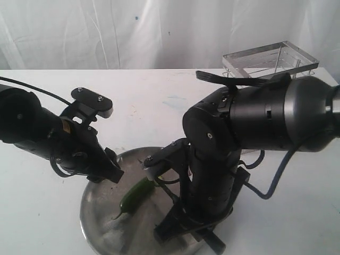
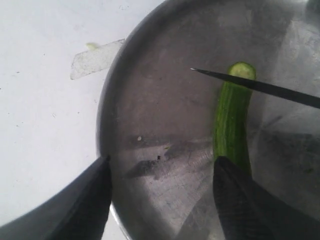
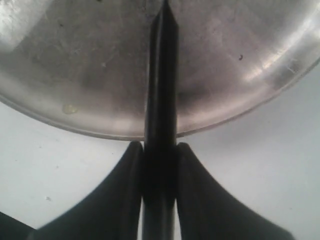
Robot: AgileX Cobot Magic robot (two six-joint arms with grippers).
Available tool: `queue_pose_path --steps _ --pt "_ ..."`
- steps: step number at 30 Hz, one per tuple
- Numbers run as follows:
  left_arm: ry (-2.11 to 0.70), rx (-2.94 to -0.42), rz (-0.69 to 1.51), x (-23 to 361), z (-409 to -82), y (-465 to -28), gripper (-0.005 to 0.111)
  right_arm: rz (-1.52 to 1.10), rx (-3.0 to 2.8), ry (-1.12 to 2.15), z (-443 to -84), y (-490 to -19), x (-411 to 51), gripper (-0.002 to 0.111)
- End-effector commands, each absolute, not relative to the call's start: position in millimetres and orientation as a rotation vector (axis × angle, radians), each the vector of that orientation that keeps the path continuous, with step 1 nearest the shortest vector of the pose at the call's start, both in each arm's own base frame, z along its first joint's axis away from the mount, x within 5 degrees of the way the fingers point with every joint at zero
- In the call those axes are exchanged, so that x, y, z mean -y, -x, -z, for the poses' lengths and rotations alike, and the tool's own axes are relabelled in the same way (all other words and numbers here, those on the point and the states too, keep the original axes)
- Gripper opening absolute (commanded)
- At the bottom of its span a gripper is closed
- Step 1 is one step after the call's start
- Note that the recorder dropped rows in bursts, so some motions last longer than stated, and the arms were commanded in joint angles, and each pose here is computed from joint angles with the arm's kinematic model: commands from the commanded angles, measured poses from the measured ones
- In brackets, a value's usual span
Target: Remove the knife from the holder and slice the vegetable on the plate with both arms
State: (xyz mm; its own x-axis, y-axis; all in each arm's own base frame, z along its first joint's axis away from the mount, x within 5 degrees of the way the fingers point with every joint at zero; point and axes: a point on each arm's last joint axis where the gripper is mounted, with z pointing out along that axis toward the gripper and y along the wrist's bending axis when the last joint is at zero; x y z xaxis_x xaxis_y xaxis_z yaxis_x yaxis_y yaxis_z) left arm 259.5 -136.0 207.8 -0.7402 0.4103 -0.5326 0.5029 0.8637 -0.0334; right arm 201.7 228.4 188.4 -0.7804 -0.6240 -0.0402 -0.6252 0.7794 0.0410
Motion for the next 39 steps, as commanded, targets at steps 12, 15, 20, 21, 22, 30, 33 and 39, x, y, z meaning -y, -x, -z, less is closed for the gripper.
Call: queue_pose_path --steps 12,15,20,21,22,30,33,39 --pt "-0.638 -2.507 0.251 135 -209 -259 0.062 -0.094 -2.944 1.046 -173 -202 -236 0.0" --pt "-0.637 -2.505 0.251 135 -209 -259 0.062 -0.102 -2.934 1.042 -173 -203 -237 0.0" --pt "-0.611 -2.504 0.262 136 -209 -260 0.062 -0.098 -2.928 1.046 -173 -204 -237 0.0" --pt "-0.611 -2.504 0.262 136 -209 -260 0.062 -0.096 -2.925 1.047 -173 -204 -237 0.0" --pt "-0.611 -2.504 0.262 136 -209 -260 0.062 -0.099 -2.922 1.046 -173 -204 -237 0.0" --pt "-0.611 -2.504 0.262 136 -209 -260 0.062 -0.112 -2.893 1.036 -173 -206 -239 0.0" --pt "-0.611 -2.504 0.262 136 -209 -260 0.062 -0.11 -2.898 1.03 -171 -207 -239 0.0" --pt "-0.611 -2.504 0.262 136 -209 -260 0.062 -0.091 -2.931 1.035 -160 -208 -240 0.0"
